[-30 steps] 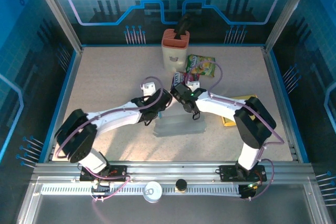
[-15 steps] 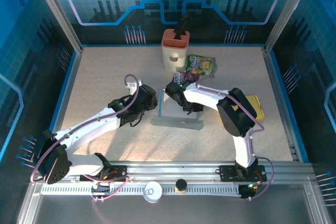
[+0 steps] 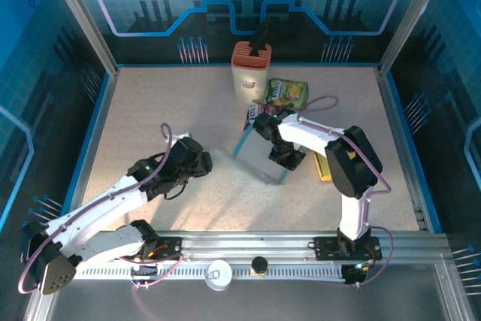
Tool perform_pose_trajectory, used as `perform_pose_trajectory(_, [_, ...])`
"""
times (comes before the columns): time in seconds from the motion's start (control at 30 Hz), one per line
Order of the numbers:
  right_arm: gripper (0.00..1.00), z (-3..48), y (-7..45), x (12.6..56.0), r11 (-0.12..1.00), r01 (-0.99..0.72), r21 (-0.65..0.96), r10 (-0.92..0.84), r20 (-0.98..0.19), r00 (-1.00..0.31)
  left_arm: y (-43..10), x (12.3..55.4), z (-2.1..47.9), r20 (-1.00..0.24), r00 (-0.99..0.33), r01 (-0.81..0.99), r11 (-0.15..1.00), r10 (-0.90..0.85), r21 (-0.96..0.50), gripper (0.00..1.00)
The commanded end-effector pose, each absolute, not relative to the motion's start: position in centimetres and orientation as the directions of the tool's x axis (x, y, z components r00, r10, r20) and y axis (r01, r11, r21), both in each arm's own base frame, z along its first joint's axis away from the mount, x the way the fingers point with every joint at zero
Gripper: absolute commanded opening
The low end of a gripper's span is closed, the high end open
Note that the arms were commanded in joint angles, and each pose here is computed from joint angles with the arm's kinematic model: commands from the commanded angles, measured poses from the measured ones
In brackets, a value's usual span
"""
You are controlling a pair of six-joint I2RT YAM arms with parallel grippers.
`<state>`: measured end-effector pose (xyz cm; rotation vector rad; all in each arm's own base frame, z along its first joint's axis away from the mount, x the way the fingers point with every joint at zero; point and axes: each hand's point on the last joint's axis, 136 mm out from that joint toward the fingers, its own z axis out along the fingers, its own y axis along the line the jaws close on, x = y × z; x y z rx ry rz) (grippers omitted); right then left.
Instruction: Fold the paper box
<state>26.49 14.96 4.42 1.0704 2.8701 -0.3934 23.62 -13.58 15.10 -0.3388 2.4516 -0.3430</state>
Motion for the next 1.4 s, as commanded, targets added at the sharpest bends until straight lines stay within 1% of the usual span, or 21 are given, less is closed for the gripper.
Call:
perform_pose_trajectory(0.0, [0.00, 3.8, 16.0, 25.0, 0.618, 0.769, -0.162, 0.778, -0.012, -0.628, -13.1, 21.3, 13.1, -0.483, -0.826, -0.154, 0.941, -0.291, -0.302, 0.62])
perform_pose_trajectory(0.07, [0.00, 4.1, 16.0, 24.7, 0.582, 0.799, -0.148, 0.808, -0.003, -0.589, -13.2, 20.7, 12.6, -0.475, -0.832, -0.147, 0.940, -0.286, -0.308, 0.61])
perform_pose_trajectory(0.2, [0.00, 3.8, 17.1, 24.2, 0.534, 0.837, -0.119, 0.846, 0.060, -0.530, -14.8, 20.4, 11.3, -0.438, -0.854, -0.117, 0.924, -0.281, -0.364, 0.59])
perform_pose_trajectory(0.33, [0.18, 2.9, 18.8, 23.6, 0.517, 0.854, -0.061, 0.850, 0.150, -0.505, -17.1, 20.7, 10.0, -0.407, -0.870, -0.096, 0.905, -0.279, -0.415, 0.59])
perform_pose_trajectory(0.37, [0.26, 3.0, 19.2, 23.6, 0.520, 0.854, -0.027, 0.845, 0.158, -0.510, -17.6, 20.8, 9.7, -0.404, -0.871, -0.092, 0.900, -0.280, -0.426, 0.59])
perform_pose_trajectory(0.4, [0.36, 3.4, 19.3, 23.6, 0.525, 0.851, 0.006, 0.841, 0.150, -0.520, -18.0, 21.0, 9.5, -0.404, -0.870, -0.089, 0.896, -0.283, -0.436, 0.59])
perform_pose_trajectory(0.47, [0.56, 5.0, 18.7, 23.6, 0.540, 0.838, 0.071, 0.833, 0.093, -0.545, -18.6, 21.4, 9.5, -0.415, -0.864, -0.075, 0.888, -0.286, -0.455, 0.58])
perform_pose_trajectory(0.5, [0.63, 5.9, 18.3, 23.8, 0.554, 0.826, 0.105, 0.825, 0.061, -0.562, -18.8, 21.5, 9.5, -0.420, -0.861, -0.069, 0.884, -0.288, -0.463, 0.59])
perform_pose_trajectory(0.57, [0.70, 8.0, 17.4, 24.3, 0.598, 0.780, 0.185, 0.796, -0.018, -0.605, -19.5, 21.9, 9.8, -0.438, -0.850, -0.047, 0.869, -0.294, -0.492, 0.58])
perform_pose_trajectory(0.63, [0.73, 10.1, 16.8, 25.1, 0.655, 0.707, 0.268, 0.750, -0.109, -0.653, -20.1, 22.3, 10.2, -0.451, -0.841, -0.025, 0.854, -0.299, -0.519, 0.58])
perform_pose_trajectory(0.7, [0.74, 12.3, 16.9, 26.5, 0.734, 0.574, 0.363, 0.666, -0.218, -0.713, -20.6, 22.6, 10.6, -0.462, -0.834, -0.004, 0.840, -0.301, -0.542, 0.58])
perform_pose_trajectory(0.73, [0.72, 13.5, 17.4, 27.3, 0.783, 0.472, 0.404, 0.599, -0.286, -0.748, -20.9, 22.8, 10.9, -0.469, -0.830, 0.006, 0.835, -0.303, -0.550, 0.58])
perform_pose_trajectory(0.8, [0.64, 15.9, 19.4, 28.3, 0.862, 0.233, 0.450, 0.432, -0.412, -0.802, -21.1, 23.1, 11.1, -0.475, -0.825, 0.012, 0.831, -0.306, -0.557, 0.58])
perform_pose_trajectory(0.83, [0.63, 17.0, 20.8, 28.2, 0.886, 0.097, 0.453, 0.330, -0.469, -0.819, -21.3, 23.2, 11.1, -0.477, -0.824, 0.017, 0.828, -0.305, -0.560, 0.58])
perform_pose_trajectory(0.87, [0.62, 18.1, 22.4, 27.9, 0.891, -0.031, 0.452, 0.232, -0.513, -0.826, -21.5, 23.3, 11.3, -0.480, -0.822, 0.023, 0.824, -0.306, -0.566, 0.58])
perform_pose_trajectory(0.97, [0.62, 19.8, 26.0, 25.8, 0.869, -0.312, 0.383, -0.027, -0.595, -0.804, -22.0, 23.6, 11.4, -0.482, -0.820, 0.032, 0.815, -0.310, -0.579, 0.58])
perform_pose_trajectory(1.07, [0.62, 20.6, 27.8, 24.2, 0.854, -0.448, 0.266, -0.201, -0.625, -0.754, -22.3, 23.9, 11.1, -0.482, -0.822, 0.031, 0.820, -0.304, -0.571, 0.58])
perform_pose_trajectory(1.13, [0.61, 20.0, 28.3, 23.9, 0.850, -0.479, 0.218, -0.270, -0.601, -0.753, -22.4, 24.0, 10.9, -0.479, -0.825, 0.029, 0.824, -0.300, -0.566, 0.58])
perform_pose_trajectory(1.23, [0.60, 19.2, 28.6, 24.2, 0.862, -0.488, 0.135, -0.334, -0.572, -0.749, -22.2, 24.0, 10.8, -0.479, -0.825, 0.024, 0.827, -0.301, -0.561, 0.58])
perform_pose_trajectory(1.3, [0.60, 19.2, 29.2, 24.3, 0.854, -0.509, 0.113, -0.364, -0.569, -0.738, -22.1, 23.9, 10.8, -0.482, -0.823, 0.025, 0.829, -0.301, -0.559, 0.58])
perform_pose_trajectory(1.37, [0.57, 19.0, 29.9, 24.5, 0.848, -0.519, 0.105, -0.382, -0.557, -0.737, -21.8, 23.8, 10.8, -0.486, -0.822, 0.023, 0.835, -0.298, -0.550, 0.59])
